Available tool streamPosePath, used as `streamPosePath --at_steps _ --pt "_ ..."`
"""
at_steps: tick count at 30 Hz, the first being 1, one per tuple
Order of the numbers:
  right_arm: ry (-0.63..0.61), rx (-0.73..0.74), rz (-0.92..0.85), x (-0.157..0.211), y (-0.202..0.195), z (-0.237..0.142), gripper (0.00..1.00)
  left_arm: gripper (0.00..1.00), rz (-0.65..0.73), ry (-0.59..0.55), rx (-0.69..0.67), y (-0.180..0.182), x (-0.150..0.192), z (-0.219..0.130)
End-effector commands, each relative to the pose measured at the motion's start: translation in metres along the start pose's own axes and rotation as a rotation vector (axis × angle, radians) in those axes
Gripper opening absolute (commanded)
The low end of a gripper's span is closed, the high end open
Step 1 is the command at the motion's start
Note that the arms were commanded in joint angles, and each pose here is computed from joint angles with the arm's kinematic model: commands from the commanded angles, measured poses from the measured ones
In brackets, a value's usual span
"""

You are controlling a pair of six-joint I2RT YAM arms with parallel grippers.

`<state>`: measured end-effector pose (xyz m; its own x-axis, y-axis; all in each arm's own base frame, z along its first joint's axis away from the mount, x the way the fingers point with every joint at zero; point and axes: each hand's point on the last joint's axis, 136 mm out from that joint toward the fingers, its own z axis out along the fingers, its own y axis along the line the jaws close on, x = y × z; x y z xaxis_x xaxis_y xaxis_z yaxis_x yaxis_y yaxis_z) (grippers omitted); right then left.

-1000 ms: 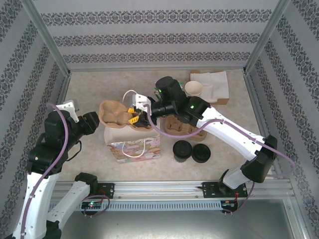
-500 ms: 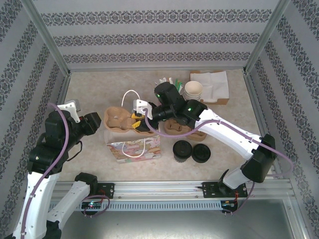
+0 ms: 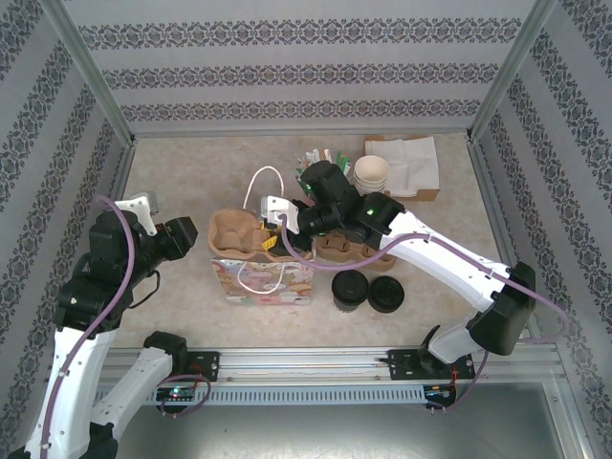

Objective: Pack the takeout coffee

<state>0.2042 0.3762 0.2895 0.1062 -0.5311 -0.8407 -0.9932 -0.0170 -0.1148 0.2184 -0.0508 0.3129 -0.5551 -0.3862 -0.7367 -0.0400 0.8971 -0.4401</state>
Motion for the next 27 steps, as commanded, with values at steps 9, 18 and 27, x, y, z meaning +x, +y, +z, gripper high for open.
streamPosePath --at_steps 9,18,27 --pt "0.114 0.01 -0.02 0.01 0.0 0.0 0.38 0.5 0.012 0.008 0.039 -0.006 0.0 0.007" --pt "0.161 0.029 -0.008 0.015 -0.004 0.005 0.38 0.51 0.012 0.059 0.078 -0.012 0.009 0.014" --pt "0.213 0.028 -0.018 0.02 -0.004 0.011 0.37 0.54 0.019 0.092 0.157 -0.025 0.015 0.017"
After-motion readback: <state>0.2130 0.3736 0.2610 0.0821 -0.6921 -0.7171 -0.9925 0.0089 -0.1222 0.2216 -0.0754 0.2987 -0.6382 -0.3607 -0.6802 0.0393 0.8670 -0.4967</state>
